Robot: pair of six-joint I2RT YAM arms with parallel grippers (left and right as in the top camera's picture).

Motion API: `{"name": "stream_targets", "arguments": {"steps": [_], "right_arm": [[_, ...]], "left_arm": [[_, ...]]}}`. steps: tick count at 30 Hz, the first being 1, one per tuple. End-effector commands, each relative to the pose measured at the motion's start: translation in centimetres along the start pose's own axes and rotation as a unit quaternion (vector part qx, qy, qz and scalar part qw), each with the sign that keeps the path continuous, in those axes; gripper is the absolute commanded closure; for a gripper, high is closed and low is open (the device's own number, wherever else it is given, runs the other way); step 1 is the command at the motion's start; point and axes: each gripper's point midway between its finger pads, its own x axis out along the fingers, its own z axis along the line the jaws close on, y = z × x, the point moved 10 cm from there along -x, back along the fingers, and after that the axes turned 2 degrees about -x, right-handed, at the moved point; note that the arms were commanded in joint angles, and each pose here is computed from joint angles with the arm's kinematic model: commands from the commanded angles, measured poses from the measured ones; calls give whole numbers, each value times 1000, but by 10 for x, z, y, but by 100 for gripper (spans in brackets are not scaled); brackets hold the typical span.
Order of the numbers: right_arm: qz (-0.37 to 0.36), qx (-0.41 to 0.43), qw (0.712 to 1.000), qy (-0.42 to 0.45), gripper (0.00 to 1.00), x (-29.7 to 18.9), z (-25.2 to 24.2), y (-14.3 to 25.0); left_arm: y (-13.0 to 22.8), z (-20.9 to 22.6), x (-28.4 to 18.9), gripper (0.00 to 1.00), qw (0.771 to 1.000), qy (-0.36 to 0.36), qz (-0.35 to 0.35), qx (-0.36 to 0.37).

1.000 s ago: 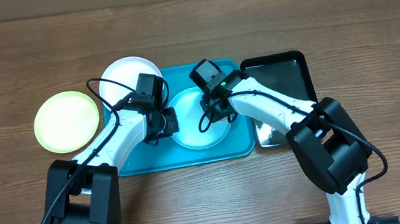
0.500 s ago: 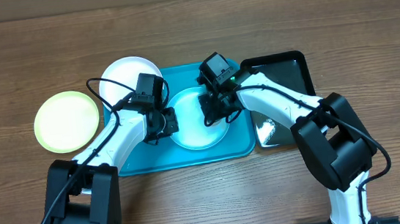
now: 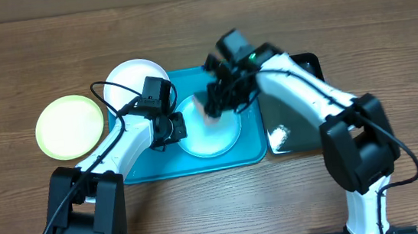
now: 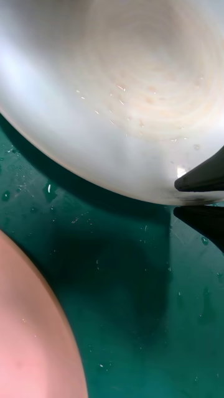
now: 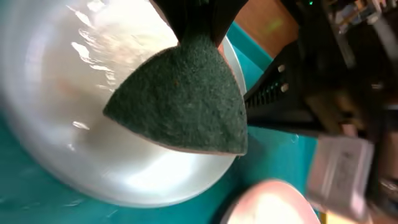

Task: Clean dirty plates on tray and stack at the side
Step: 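Scrub light-blue plate with sponge while left gripper holds rim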

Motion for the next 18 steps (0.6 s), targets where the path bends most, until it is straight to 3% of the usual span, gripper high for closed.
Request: {"name": "stream_targets", "arguments": {"steps": [1, 6, 13, 18], "right_arm": [[-21, -16, 1000, 10, 96, -27, 0, -4], [-10, -3, 996, 88, 96, -17, -20, 5], [-18, -140, 986, 92, 96, 19, -21, 13], [-34, -166, 976, 139, 96, 33, -33, 13]], "left_arm": [[4, 1, 5, 88, 1000, -3, 8, -1], [3, 1, 5, 88, 1000, -2, 7, -1], [3, 1, 5, 88, 1000, -2, 7, -1], [3, 1, 5, 88, 1000, -2, 7, -1]]}}
